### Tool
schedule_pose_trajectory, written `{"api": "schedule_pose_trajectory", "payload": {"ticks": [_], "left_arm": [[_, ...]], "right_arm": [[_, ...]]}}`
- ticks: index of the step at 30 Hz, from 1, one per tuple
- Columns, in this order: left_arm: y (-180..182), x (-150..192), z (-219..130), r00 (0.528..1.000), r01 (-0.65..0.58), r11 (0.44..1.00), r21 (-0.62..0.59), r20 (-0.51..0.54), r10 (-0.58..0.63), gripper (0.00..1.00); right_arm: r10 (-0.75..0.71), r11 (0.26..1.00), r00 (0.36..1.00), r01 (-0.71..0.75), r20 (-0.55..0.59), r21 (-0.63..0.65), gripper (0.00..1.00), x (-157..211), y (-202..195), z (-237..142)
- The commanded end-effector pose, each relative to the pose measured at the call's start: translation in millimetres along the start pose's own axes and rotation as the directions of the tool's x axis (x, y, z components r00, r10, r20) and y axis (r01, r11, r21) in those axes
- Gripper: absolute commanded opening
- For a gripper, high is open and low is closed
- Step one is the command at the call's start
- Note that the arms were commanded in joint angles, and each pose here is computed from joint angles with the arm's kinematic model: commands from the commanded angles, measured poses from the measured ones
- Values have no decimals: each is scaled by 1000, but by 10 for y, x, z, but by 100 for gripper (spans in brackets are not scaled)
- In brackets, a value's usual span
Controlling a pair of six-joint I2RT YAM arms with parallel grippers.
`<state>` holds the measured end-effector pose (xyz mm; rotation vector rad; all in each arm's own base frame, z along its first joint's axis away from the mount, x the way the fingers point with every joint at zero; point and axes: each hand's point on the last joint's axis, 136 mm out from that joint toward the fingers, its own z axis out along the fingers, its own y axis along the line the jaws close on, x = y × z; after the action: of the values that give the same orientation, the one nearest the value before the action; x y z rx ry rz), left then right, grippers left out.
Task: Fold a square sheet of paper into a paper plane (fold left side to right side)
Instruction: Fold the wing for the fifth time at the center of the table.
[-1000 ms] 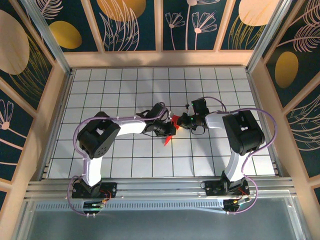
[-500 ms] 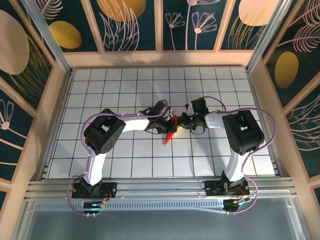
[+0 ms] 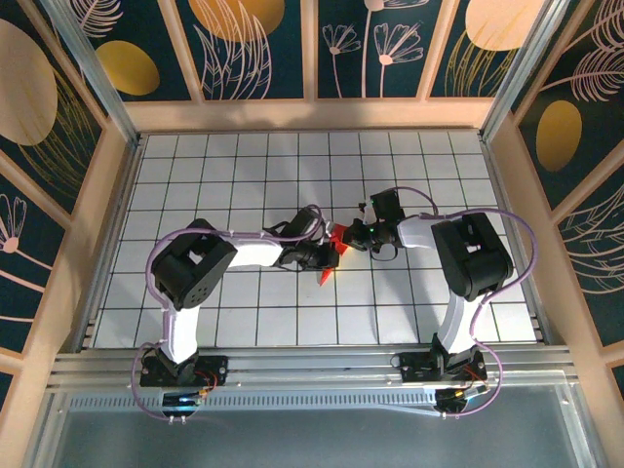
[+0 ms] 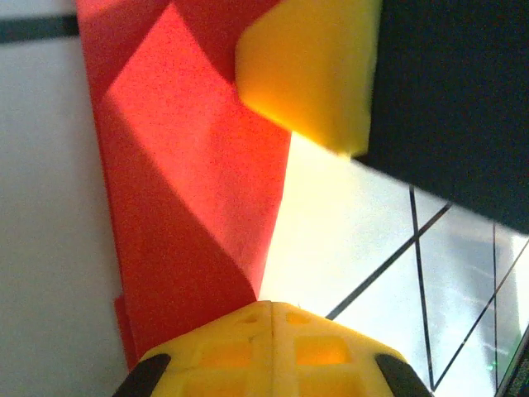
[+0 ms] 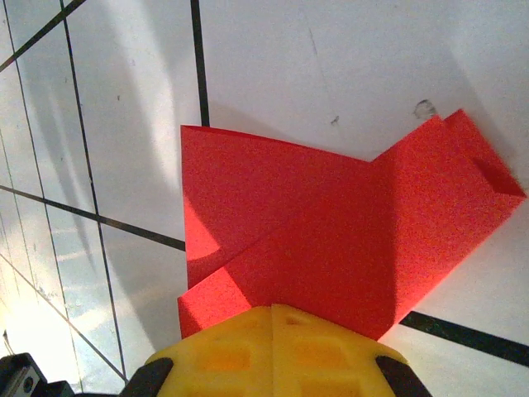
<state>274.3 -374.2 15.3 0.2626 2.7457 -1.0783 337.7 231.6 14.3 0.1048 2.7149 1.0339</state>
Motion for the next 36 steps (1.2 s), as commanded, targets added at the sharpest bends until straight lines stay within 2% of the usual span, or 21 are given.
{"api": "schedule_pose_trajectory", "payload": {"ticks": [1,9,36], "left_arm": [[193,480,-30,990,31,997,-77,-132,-41,0],[326,635,-103,987,11,993,-118,-155,-30,0],[375,1014,-274,981,2,993,-122,-194,-25,0]], "right_arm": [[88,973,991,-64,-97,223,0,395,-617,132],[86,973,992,-63,-95,223,0,374,-606,123],[92,971,990,-66,-107,229,0,395,-629,144]]}}
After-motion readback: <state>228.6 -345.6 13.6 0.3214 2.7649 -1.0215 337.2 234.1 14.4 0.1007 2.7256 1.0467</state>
